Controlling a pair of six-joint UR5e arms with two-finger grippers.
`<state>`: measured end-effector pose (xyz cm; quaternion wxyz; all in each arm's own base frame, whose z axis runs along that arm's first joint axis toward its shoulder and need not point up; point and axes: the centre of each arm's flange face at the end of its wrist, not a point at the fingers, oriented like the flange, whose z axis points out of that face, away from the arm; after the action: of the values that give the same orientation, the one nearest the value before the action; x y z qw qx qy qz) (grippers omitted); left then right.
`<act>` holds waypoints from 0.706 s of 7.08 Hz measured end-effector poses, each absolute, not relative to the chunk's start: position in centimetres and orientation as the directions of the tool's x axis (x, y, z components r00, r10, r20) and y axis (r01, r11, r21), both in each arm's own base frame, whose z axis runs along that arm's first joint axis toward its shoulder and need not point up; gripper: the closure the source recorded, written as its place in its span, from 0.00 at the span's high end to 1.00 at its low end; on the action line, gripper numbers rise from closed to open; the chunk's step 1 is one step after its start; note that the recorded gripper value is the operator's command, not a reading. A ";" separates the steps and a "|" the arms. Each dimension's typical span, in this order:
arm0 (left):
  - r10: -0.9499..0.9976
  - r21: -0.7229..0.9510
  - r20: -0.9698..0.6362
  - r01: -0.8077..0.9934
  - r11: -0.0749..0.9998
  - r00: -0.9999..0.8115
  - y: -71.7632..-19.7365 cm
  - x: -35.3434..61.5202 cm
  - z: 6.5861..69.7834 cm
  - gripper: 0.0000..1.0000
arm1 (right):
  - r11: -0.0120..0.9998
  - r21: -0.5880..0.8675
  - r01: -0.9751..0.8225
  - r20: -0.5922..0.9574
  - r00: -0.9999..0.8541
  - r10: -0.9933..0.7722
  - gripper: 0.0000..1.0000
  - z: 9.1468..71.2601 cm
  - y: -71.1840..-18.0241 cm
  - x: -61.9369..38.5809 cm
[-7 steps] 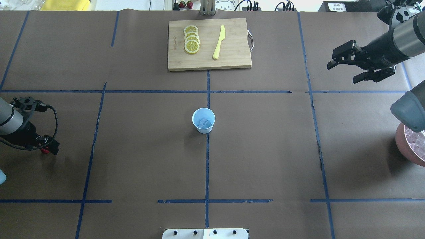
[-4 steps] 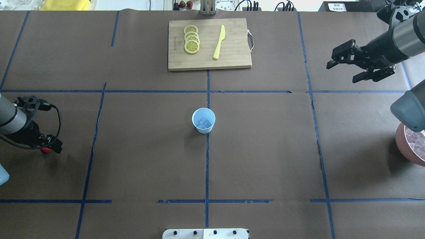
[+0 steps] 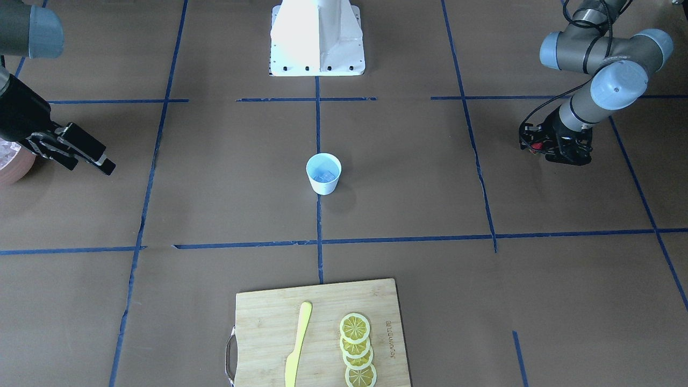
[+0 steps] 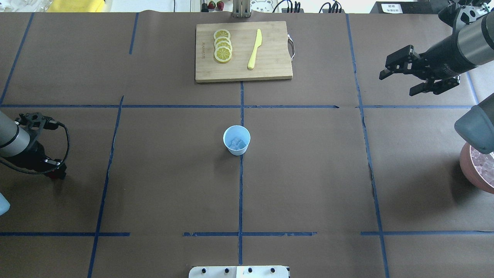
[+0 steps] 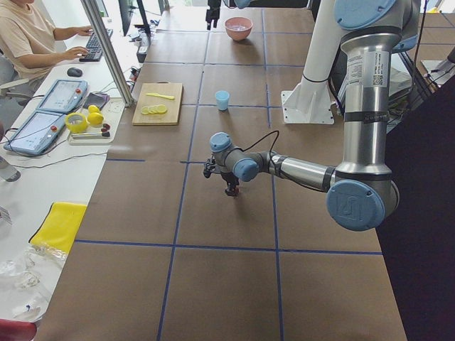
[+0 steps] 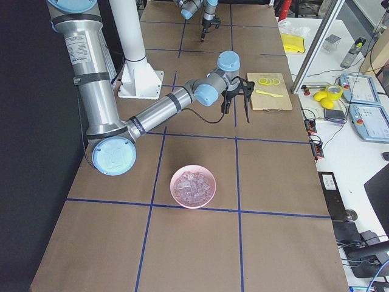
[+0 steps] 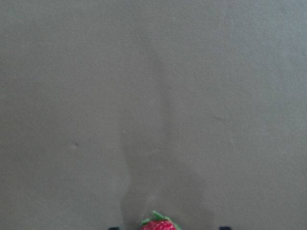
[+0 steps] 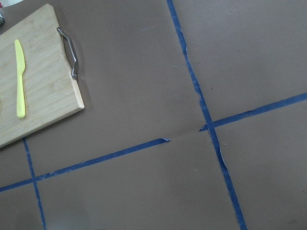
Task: Put ice and strawberries in cup
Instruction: 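Grasp the red strawberry with the left gripper while the right arm withdraws, then carry the strawberry over the blue cup with the left gripper and release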
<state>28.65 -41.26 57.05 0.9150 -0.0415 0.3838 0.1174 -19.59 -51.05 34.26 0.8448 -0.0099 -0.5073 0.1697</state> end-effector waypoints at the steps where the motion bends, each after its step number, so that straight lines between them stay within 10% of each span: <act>1: 0.187 0.021 -0.715 -0.246 0.969 0.674 -41.3 28.6 56.6 0.00 | 0.942 -0.188 -0.277 0.854 0.427 0.296 0.99 34.2 -51.0 -19.5; 5: 0.223 0.138 -0.787 -0.189 0.972 0.575 -42.8 30.1 45.4 0.00 | 0.942 -0.190 -0.277 0.853 0.429 0.298 0.99 34.4 -51.0 -19.6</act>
<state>30.08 -42.84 45.42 0.8873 0.0192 0.4459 0.1161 -19.57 -50.98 34.43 0.8453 -0.0106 -0.5064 0.1700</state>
